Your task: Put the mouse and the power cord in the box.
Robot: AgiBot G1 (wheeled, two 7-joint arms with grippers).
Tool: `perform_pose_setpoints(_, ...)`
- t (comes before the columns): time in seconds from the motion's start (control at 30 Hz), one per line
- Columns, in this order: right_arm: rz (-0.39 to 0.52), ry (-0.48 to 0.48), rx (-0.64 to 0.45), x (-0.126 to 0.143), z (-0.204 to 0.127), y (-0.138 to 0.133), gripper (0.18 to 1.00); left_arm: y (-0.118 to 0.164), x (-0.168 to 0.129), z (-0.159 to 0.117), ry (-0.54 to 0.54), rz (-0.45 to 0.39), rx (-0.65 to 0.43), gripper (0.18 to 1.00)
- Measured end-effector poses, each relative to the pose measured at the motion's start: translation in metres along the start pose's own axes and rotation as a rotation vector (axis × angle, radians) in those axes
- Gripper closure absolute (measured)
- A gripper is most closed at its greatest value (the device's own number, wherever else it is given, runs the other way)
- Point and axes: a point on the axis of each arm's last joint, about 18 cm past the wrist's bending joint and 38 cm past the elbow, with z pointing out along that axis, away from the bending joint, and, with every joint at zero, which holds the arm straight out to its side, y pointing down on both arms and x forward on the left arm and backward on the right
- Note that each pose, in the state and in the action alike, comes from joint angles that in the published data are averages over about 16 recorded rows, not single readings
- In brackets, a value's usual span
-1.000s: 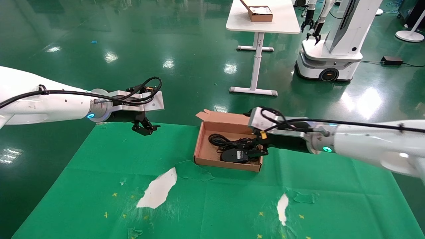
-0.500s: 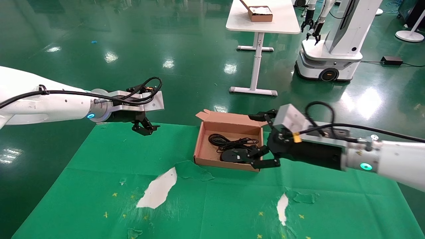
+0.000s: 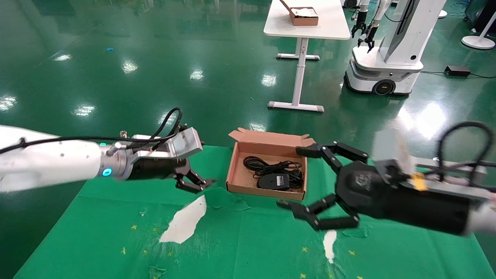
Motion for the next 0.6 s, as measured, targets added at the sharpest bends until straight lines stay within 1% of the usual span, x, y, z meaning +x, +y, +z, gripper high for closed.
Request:
perform_pose_setpoints(0.33,0.067,-0.138,0.065,-0.048,-0.032,-0.029,0.178,-0.001,0.037,-0.023,0.094,-0.161,0.190,0.184)
perform_pose_setpoints(0.47,0.083,-0.178,0.075,-0.060,-0.039,-0.036,0.178,-0.002,0.049,-0.037,0.127,-0.210,0.262,0.184)
perform_pose_setpoints(0.6,0.092,-0.201,0.080,-0.067,-0.043,-0.040,0.178,-0.004,0.060,-0.054,0.157,-0.250,0.331,0.184)
